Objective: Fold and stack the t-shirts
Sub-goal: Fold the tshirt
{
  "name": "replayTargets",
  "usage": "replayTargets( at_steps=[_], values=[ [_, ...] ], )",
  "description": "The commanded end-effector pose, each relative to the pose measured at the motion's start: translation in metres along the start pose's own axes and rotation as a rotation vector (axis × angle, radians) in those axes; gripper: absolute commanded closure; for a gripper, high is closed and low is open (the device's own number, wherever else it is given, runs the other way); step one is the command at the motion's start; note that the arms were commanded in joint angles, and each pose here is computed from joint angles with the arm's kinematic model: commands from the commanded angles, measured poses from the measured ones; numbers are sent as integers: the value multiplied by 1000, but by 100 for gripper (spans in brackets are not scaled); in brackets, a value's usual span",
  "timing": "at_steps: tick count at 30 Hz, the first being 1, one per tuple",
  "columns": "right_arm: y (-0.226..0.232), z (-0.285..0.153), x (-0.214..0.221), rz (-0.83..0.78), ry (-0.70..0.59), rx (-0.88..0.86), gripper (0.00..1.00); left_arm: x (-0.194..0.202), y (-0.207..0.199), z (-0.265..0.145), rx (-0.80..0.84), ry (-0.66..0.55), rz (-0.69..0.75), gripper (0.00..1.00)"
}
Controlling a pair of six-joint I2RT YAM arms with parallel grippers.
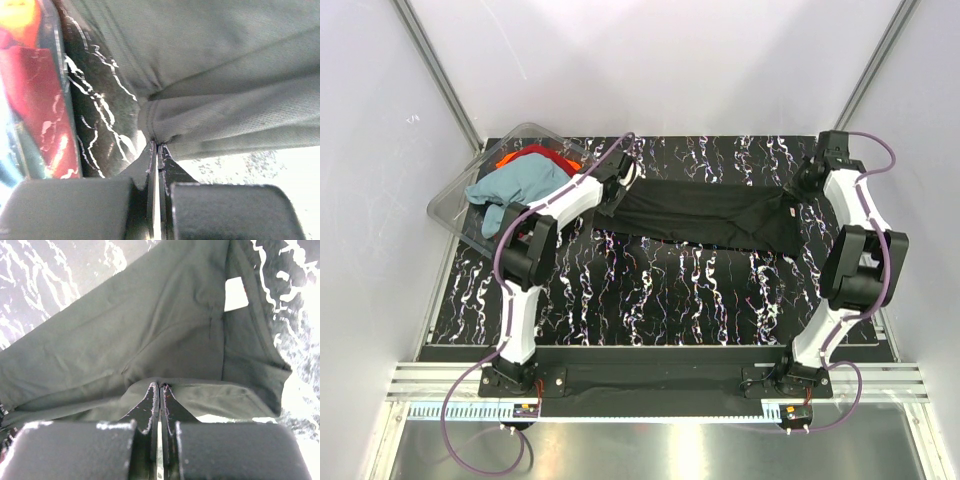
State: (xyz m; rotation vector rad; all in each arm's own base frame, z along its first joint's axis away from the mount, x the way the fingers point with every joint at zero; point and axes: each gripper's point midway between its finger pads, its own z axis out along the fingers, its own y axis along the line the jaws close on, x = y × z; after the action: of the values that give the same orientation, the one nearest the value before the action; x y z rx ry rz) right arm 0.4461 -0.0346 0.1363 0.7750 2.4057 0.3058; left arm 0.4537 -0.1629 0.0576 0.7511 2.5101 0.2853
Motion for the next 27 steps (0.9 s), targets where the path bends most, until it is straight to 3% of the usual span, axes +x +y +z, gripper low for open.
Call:
replayTargets(
  at_steps=[1,6,27],
  values=[
    [2,5,-20,-47,-46,24,100,-11,20,3,-65,0,-61,100],
    [0,23,-24,-57,-29,38,100,-13,32,7,-75,5,-117,100],
    [11,63,-38,-64,12,-2,99,-24,43,23,-123,15,-124,97]
  ],
)
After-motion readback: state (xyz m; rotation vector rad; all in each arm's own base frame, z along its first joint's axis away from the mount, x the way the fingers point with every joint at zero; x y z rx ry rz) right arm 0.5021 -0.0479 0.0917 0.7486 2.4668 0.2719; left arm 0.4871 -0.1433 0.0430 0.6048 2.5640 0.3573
